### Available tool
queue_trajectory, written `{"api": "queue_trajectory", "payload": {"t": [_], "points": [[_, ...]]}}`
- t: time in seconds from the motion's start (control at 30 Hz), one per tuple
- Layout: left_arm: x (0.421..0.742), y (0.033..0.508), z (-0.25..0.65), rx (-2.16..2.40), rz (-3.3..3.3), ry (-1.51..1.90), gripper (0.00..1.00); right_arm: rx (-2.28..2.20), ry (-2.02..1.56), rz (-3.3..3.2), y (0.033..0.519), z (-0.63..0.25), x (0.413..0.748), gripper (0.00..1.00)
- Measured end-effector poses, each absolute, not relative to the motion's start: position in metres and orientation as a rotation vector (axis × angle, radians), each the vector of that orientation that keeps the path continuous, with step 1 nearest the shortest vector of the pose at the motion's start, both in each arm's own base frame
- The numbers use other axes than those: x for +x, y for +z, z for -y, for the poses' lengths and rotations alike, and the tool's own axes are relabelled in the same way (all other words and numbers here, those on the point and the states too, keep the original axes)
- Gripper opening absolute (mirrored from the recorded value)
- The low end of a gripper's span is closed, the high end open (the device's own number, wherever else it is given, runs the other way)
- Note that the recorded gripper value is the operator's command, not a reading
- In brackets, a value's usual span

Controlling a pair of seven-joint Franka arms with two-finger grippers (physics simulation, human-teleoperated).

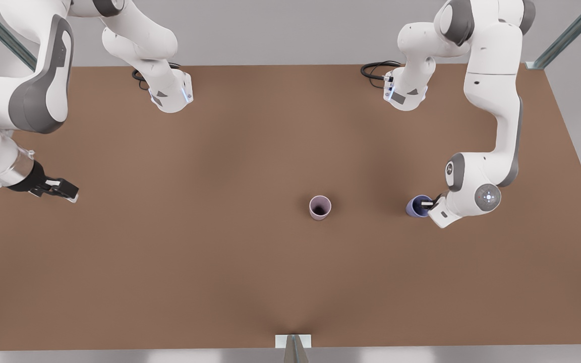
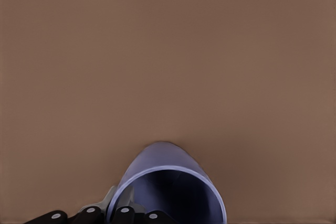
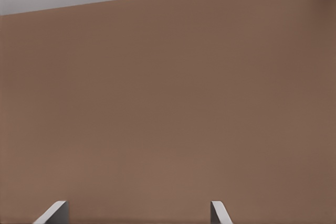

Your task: Stack the cups, with the pink cup at the bottom and the purple cup at the top

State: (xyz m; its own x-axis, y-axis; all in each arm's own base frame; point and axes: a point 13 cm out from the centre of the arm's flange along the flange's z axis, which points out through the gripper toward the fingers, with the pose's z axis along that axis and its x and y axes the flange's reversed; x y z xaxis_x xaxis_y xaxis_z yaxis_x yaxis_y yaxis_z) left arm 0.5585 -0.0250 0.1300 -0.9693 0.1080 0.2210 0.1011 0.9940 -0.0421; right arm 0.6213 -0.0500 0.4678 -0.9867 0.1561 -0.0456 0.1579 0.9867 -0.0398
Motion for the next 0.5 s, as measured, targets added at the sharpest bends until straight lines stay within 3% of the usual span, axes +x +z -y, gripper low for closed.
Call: {"api": "queue_trajectory", "payload": {"t": [0.1, 0.23, 0.5], "points": [[0.577, 0.177, 0.066, -0.224, 2.958, 0.068, 0.21, 0.222, -0.067, -3.091, 0.468, 0.049, 0.622, 1.00], [0.574, 0.236, 0.187, -0.395, 2.978, 0.135, 0.21, 0.200, -0.067, -3.091, 0.468, 0.050, 0.622, 1.00], [0.563, 0.266, 0.346, -0.353, 2.998, 0.193, 0.21, 0.168, -0.068, -3.092, 0.469, 0.050, 0.622, 1.00]]}}
